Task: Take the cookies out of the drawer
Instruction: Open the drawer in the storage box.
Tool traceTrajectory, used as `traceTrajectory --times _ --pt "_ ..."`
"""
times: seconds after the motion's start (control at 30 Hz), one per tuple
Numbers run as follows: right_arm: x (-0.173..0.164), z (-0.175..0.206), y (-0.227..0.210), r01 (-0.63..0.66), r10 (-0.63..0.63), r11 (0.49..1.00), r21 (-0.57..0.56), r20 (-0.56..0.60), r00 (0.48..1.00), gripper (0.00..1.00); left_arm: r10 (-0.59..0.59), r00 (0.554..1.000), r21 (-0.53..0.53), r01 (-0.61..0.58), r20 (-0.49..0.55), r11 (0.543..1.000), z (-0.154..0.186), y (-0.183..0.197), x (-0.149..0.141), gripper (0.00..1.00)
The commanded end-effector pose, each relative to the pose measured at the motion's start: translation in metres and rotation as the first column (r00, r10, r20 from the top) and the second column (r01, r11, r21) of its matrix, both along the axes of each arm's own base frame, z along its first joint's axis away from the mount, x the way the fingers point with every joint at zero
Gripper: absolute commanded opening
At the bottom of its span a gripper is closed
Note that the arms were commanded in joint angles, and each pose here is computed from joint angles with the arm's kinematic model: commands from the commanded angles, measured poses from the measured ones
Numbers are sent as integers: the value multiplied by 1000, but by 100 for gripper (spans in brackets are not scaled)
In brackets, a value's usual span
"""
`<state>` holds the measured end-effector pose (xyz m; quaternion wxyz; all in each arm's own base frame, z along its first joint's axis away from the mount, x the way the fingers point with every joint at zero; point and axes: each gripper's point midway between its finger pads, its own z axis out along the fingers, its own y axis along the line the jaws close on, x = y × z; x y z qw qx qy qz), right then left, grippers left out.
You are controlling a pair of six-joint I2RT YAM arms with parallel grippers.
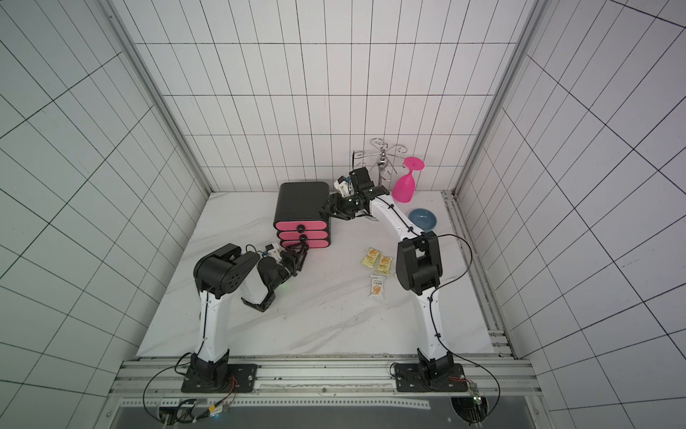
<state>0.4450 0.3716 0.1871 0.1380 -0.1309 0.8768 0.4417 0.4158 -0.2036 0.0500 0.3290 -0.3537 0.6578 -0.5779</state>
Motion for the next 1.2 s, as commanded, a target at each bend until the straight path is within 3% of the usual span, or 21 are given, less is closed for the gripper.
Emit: traceTrajectory --times 0.0,0.5,1.17 --pt "-18 -42 -5 -23 14 996 -89 -103 995 56 52 994 58 -46 -100 997 -37 12 -6 57" --pt "-18 -50 -5 -28 17 995 -91 -117 993 54 26 995 41 -21 -101 999 -42 0 3 52" --pt "-16 -52 -4 -21 10 996 -88 -125 992 50 -44 989 44 51 -141 998 -55 -11 -16 28"
